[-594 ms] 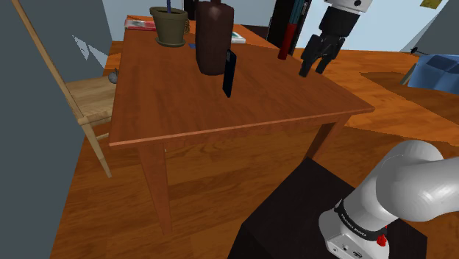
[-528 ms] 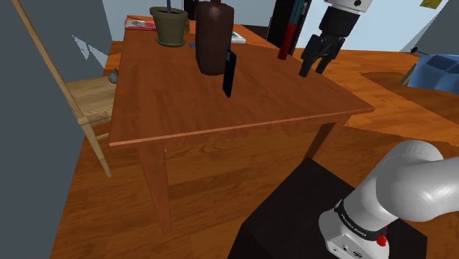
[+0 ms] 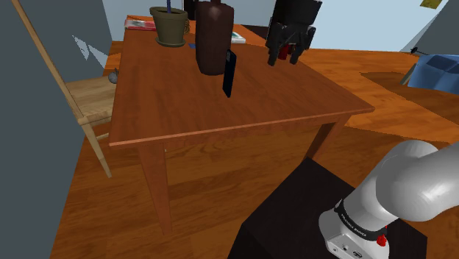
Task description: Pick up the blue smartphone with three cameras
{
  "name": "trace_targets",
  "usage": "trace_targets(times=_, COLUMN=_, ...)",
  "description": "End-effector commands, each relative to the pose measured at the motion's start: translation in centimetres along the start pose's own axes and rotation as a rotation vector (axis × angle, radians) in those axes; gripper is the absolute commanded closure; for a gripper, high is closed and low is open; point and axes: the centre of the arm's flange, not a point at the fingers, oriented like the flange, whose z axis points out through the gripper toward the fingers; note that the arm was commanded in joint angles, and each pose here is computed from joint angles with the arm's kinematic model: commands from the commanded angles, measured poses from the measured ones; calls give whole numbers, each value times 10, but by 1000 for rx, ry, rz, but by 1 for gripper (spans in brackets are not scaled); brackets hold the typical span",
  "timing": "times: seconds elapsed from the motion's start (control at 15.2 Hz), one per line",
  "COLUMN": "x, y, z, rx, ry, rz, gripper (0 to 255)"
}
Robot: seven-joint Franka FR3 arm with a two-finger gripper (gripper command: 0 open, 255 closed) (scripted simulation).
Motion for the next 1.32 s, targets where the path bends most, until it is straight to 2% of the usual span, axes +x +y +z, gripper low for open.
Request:
trace_targets(times=0.0, x=24, y=-19, z=-1, rx=-5, ry=-4, rz=35, gripper=0)
trace_targets(times=0.66, x=138, y=-94, z=-4, rx=-36, ry=-23, rz=198, gripper=0)
trace_targets(times=1.25, x=138, y=-94, z=36, rx=-37, ry=-23, rz=200, gripper=0)
